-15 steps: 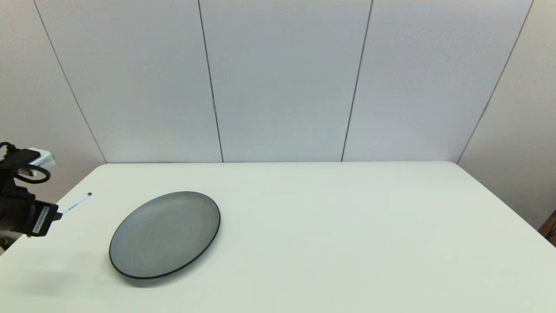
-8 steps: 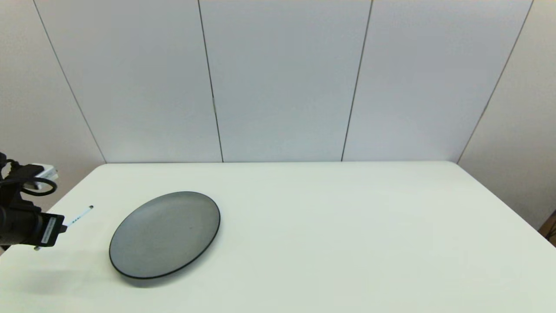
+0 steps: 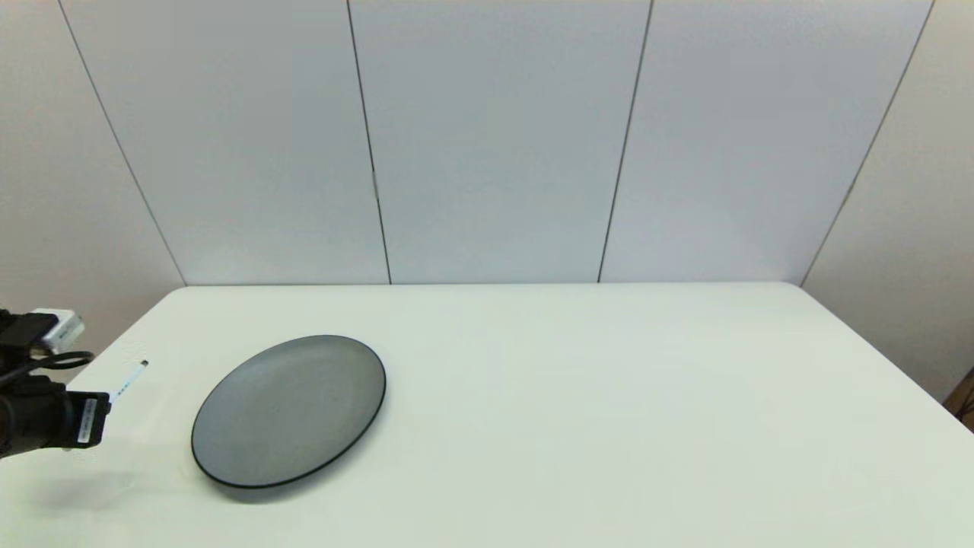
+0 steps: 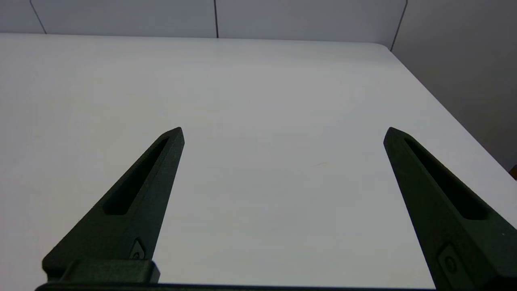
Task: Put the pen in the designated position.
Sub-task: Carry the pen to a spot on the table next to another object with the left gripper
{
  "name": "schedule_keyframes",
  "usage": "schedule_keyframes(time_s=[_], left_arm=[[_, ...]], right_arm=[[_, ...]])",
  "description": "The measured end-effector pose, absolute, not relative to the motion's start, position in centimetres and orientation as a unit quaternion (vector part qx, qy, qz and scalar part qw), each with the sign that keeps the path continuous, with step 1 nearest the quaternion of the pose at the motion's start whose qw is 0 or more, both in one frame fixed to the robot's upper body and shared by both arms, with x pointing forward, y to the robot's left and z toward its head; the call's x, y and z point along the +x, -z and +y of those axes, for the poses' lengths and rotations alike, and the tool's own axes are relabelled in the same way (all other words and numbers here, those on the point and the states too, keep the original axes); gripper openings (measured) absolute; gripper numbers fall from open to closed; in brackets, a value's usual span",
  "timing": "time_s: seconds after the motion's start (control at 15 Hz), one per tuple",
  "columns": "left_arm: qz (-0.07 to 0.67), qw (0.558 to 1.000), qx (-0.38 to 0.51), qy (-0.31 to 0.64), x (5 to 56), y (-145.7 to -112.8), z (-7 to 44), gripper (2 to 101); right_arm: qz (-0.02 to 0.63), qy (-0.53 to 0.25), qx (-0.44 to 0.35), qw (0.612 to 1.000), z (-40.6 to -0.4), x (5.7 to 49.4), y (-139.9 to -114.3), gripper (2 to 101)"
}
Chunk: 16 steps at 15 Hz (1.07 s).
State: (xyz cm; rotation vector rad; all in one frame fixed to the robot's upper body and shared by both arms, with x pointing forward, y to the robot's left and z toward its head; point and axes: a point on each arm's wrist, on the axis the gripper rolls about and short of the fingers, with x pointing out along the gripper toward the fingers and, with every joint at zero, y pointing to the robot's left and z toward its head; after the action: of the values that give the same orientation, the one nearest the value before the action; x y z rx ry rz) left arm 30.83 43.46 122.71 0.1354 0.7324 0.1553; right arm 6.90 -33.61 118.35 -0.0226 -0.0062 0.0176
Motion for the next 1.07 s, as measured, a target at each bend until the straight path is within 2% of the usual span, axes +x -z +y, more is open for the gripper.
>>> schedule_keyframes(time_s=[0.33, 1.07], left_arm=[[0.291, 0.948, 0.086, -0.094, 30.5, -121.8, 43.4, 5.1], [0.333, 0.941, 0.039, -0.043, 29.9, -119.2, 42.9, 5.1]], right_arm=[[-0.003, -0.009, -0.011, 1.0, -33.6, 6.9, -118.3, 98.0], [-0.003, -0.009, -0.011, 1.0, -33.6, 6.9, -118.3, 98.0]])
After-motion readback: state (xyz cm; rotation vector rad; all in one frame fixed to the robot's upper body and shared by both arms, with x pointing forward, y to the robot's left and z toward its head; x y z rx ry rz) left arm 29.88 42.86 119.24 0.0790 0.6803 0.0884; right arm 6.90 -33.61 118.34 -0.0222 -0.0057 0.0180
